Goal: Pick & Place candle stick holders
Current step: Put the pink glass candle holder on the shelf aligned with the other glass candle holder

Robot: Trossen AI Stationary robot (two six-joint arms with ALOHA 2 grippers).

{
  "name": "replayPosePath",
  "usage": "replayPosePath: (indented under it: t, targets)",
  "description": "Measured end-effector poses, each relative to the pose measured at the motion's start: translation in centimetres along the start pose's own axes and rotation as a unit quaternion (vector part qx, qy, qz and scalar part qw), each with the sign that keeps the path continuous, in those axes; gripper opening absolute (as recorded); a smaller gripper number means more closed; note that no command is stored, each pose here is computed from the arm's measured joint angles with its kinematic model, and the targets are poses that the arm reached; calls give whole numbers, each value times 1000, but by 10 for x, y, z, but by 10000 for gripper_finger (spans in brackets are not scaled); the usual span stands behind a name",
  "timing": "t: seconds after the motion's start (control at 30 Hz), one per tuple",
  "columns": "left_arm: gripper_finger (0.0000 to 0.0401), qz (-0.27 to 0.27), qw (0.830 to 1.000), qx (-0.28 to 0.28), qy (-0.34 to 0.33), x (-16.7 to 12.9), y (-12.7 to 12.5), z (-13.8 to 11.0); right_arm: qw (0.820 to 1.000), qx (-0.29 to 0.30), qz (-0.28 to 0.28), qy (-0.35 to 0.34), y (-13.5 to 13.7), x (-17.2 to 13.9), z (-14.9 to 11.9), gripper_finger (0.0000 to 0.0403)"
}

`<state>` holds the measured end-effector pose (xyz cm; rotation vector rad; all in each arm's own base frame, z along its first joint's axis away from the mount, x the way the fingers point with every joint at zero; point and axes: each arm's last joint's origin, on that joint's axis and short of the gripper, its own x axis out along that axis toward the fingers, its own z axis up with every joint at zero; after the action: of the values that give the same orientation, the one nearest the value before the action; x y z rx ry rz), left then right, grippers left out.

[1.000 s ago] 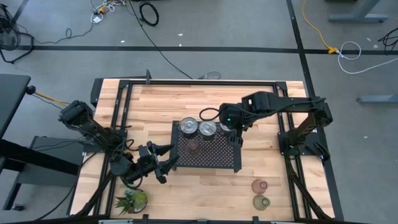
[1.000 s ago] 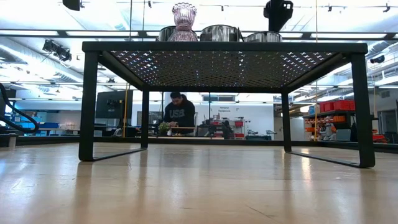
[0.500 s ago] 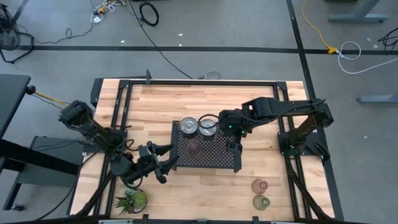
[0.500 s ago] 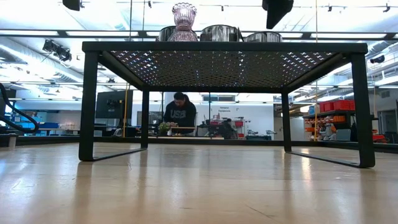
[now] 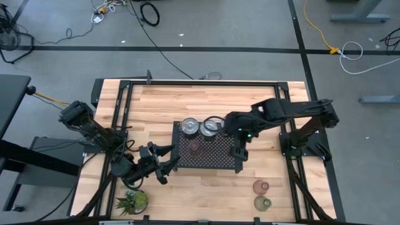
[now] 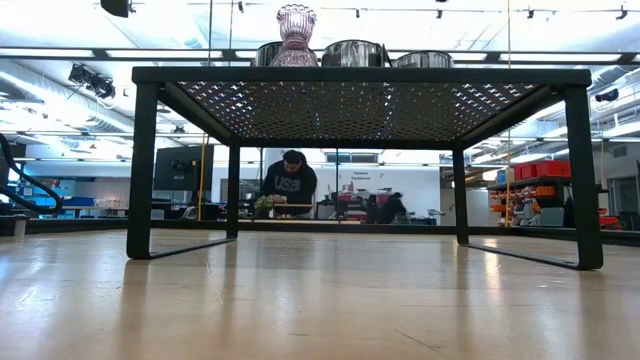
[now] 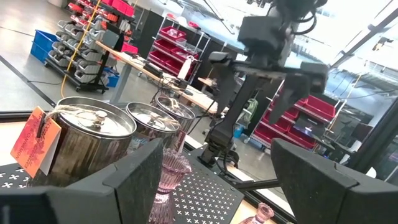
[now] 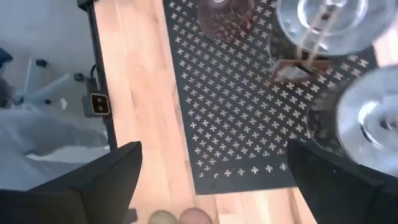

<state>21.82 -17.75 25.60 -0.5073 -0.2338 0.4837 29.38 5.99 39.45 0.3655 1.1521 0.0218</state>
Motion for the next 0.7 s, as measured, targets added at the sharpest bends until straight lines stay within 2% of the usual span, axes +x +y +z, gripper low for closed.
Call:
replayPosePath:
  t: [0.07, 0.17, 0.4, 0.57, 0.7]
  targets:
    - [298, 0, 1000, 0, 0, 0, 0, 0, 1000, 14, -5, -4, 2, -6, -5, 395]
    - [298, -1, 1000, 0, 0, 0, 0, 0, 998, 46, -13, 27, 5, -11, -19, 395]
    - [298, -1, 1000, 0, 0, 0, 0, 0, 994, 7, -5, 111, 31, -18, -55, 395]
    - [298, -1, 1000, 0, 0, 0, 0, 0, 993, 24, 0, 117, 58, -18, -76, 395]
    - [298, -2, 1000, 0, 0, 0, 0, 0, 992, 44, -19, 117, 72, -17, -92, 395]
